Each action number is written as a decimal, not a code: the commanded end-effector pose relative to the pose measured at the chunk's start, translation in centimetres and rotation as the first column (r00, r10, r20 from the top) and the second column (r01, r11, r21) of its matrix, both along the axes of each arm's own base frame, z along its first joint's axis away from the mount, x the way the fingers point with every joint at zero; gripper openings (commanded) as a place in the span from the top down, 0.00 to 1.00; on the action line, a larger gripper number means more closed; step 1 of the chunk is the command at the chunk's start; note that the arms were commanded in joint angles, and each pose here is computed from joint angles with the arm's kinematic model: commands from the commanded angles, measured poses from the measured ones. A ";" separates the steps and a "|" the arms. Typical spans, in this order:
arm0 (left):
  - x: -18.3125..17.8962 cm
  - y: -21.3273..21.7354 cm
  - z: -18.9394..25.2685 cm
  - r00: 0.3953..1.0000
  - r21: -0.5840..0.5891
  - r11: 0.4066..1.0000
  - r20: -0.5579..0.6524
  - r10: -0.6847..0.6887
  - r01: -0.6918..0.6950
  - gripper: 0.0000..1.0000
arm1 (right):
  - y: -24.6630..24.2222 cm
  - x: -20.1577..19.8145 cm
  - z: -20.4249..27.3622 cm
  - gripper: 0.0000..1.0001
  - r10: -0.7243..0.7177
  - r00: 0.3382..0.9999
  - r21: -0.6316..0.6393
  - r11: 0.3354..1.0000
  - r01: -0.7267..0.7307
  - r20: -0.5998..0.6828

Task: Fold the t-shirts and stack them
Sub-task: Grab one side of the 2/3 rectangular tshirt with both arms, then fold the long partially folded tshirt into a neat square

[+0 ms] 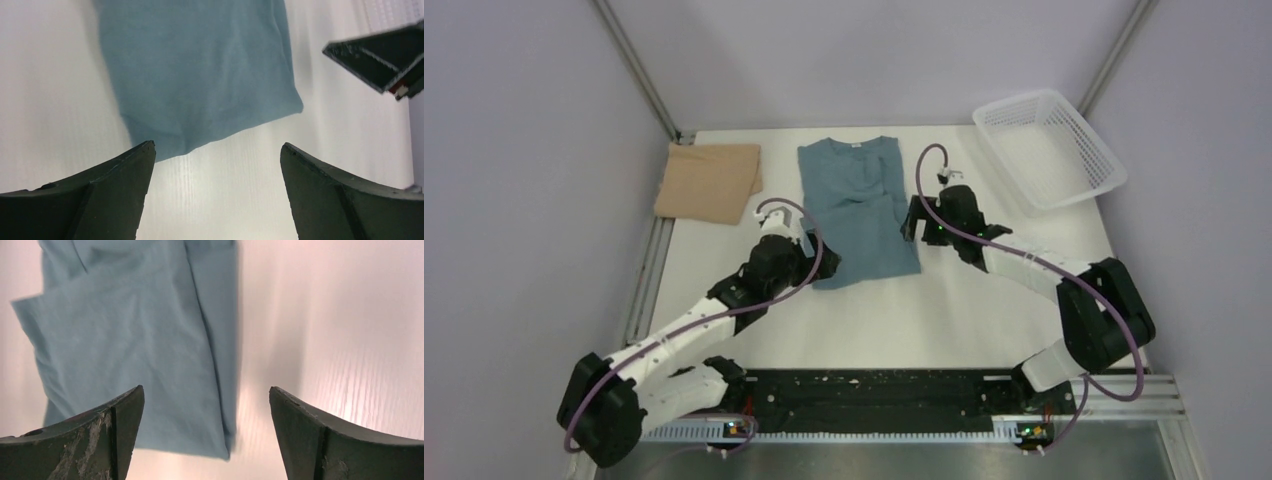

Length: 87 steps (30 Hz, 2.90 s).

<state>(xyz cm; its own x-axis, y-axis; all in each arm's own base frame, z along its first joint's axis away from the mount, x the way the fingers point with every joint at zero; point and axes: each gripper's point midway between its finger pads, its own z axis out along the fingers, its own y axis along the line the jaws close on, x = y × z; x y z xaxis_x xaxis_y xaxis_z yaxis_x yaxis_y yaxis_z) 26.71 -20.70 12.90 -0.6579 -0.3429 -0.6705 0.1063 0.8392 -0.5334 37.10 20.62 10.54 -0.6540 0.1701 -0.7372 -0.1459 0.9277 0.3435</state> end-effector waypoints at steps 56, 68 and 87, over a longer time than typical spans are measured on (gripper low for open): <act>-9.1 3.6 -2.3 0.960 0.012 1.000 -0.279 0.011 -0.008 1.00 | 0.8 -15.7 5.7 1.00 0.249 0.966 0.277 0.926 -0.256 0.061; -4.7 3.1 7.4 0.998 -0.062 0.998 0.054 0.030 -0.026 1.00 | -1.4 -14.2 12.1 1.00 0.122 0.968 0.252 0.951 -0.177 0.219; 11.8 3.6 6.9 0.991 0.026 0.990 -0.004 0.136 -0.136 1.00 | -4.0 0.0 13.2 1.00 -0.135 0.960 0.263 0.962 0.067 0.247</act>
